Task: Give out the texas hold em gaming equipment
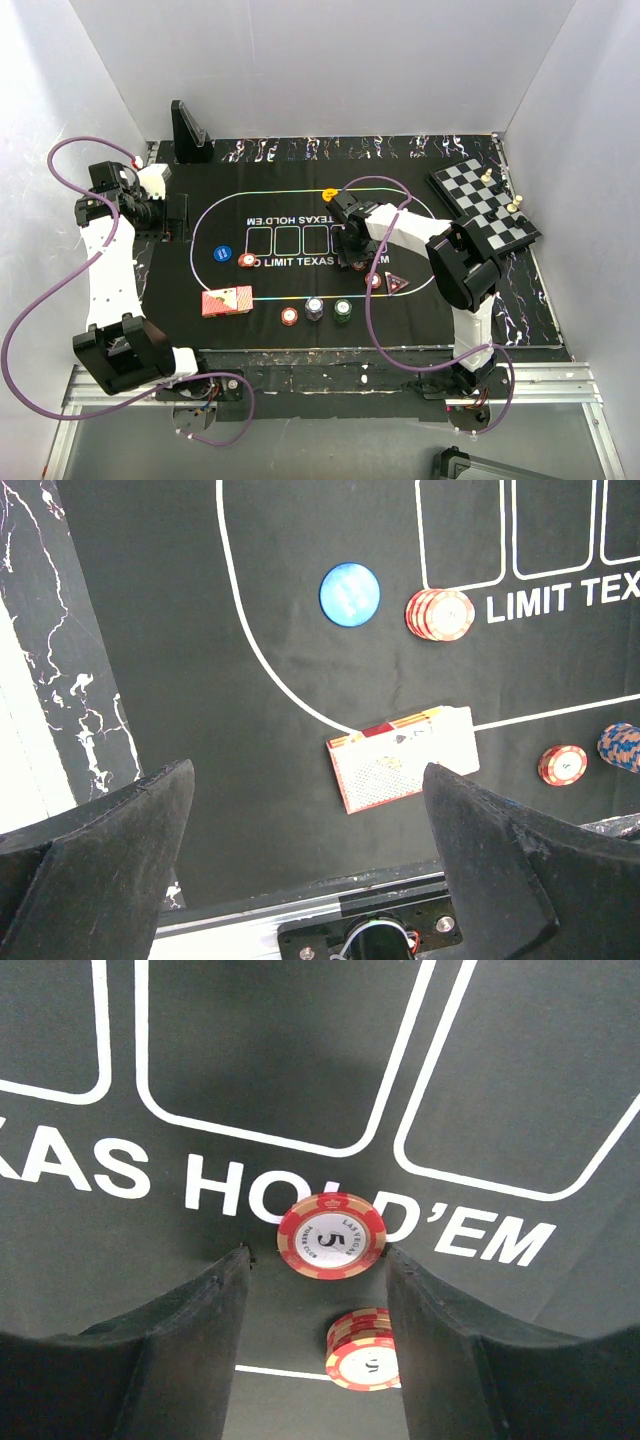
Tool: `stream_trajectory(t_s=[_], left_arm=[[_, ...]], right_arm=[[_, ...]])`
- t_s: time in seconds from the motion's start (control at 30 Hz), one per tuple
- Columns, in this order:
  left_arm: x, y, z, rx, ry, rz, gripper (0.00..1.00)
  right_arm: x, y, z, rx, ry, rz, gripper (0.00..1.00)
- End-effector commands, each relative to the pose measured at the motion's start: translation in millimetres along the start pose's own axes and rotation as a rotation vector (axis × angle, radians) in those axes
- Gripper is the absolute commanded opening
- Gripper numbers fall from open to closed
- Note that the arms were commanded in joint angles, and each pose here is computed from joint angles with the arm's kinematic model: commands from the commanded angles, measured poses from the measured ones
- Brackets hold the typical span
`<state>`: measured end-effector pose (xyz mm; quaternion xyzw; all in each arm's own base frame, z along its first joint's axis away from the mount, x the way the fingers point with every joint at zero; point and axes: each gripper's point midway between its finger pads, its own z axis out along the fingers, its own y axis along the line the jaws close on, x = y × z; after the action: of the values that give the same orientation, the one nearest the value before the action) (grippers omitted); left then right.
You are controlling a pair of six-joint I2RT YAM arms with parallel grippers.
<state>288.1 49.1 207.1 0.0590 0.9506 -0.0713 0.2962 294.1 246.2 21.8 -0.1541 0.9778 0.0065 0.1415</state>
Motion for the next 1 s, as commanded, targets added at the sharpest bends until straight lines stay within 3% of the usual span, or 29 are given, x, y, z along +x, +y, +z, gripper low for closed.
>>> stream_trajectory(t_s=[0.0,0.33,0.6,0.67,0.73,0.87,0.97], left_arm=[[-4.1,0.3,-10.0,-0.02,-0.04,0.017,1.0],[-3.9,0.0,-10.7,-0.021,-0.038,0.016,1.0],[-3.0,-1.0,-13.1,-0.023,-0.044,0.02,1.0],[-2.5,-1.4,-13.6,-0.022,-0.042,0.02,1.0],[-2.9,-1.2,-14.4,-0.025,-0.046,0.023,1.0],[-2.6,-2.0,-15.6,-0.024,-0.046,0.023,1.0],[-2.5,-1.8,-15.6,-0.027,-0.046,0.029,1.0]], right_arm=[[-3.3,-3.1,19.1,0.008,-0.013,0.023,0.61],[8.5,-8.9,29.5,-0.007,0.014,0.056,0.45],[-2.1,-14.1,11.1,0.009,-0.036,0.059,0.27],[-6.5,-14.6,4.2,0.007,-0.058,0.061,0.27],[-10.6,-15.4,0.0,0.013,-0.066,0.055,0.32],[-20.5,-16.3,0.5,0.031,-0.079,0.042,0.6],[-28.6,-16.9,5.5,0.052,-0.085,0.036,0.68]])
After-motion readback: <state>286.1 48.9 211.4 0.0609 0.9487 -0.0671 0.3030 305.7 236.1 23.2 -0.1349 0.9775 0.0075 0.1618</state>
